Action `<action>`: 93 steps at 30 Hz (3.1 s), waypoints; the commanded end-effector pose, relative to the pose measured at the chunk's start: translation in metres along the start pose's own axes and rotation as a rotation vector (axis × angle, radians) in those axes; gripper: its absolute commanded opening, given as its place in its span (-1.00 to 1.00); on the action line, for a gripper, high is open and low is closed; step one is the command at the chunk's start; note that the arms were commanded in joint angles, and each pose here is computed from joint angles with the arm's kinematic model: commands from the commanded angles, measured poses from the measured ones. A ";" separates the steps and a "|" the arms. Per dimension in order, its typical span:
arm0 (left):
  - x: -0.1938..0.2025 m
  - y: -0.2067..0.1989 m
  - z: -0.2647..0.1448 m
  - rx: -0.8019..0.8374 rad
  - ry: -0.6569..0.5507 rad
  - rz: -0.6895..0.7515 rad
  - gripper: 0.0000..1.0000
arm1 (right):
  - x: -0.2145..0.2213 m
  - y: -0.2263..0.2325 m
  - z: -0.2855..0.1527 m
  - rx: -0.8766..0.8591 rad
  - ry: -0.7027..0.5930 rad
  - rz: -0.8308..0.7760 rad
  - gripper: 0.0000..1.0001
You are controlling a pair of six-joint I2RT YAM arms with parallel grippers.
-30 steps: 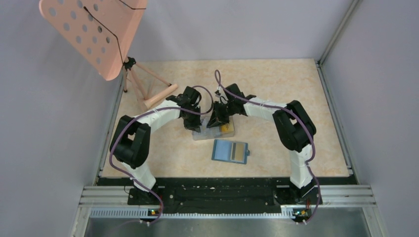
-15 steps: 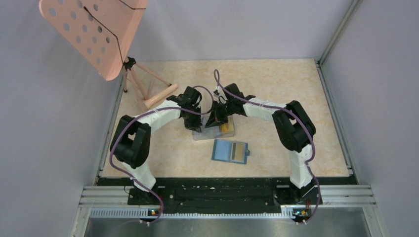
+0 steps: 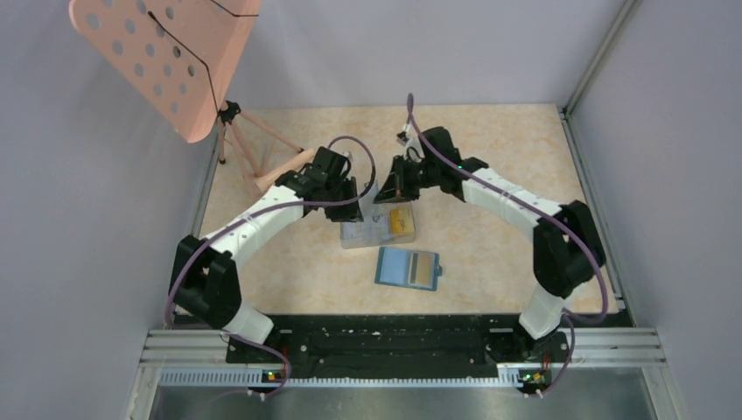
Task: Put the credit cards into the card holder
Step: Pick up the credit card from the storage box, then move the card holder to the center of the board, then insert the credit card into the card holder.
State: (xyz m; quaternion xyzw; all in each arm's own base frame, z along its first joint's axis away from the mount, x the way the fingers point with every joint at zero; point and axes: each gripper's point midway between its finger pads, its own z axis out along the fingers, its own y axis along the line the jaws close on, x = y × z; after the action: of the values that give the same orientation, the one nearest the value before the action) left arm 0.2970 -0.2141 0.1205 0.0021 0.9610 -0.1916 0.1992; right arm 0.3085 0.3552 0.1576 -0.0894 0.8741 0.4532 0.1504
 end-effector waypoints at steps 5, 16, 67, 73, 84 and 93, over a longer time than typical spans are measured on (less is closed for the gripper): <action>0.067 -0.051 -0.001 0.193 0.065 -0.046 -0.44 | 0.013 0.003 -0.080 -0.019 -0.127 -0.007 -1.00; 0.130 -0.025 0.051 0.058 0.181 0.014 -0.51 | 0.085 -0.058 -0.120 0.040 -0.114 0.148 -1.00; 0.148 -0.075 0.099 0.135 0.355 0.169 -0.60 | 0.152 -0.158 -0.096 0.148 0.066 0.278 -1.00; 0.148 -0.075 0.099 0.135 0.357 0.168 -0.60 | 0.161 -0.165 -0.092 0.146 0.070 0.274 -1.00; 0.149 -0.074 0.102 0.129 0.365 0.169 -0.62 | 0.130 -0.172 -0.103 0.259 0.075 0.155 -1.00; 0.150 -0.074 0.103 0.127 0.373 0.174 -0.64 | 0.111 -0.173 -0.110 0.317 0.021 0.116 -1.00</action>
State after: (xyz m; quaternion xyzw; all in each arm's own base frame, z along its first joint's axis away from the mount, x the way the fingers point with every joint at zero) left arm 0.1955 -0.3409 0.0217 0.1420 0.9548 -0.2548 0.0569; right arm 0.2208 0.1709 0.0413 -0.0091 0.9353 0.3411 0.0937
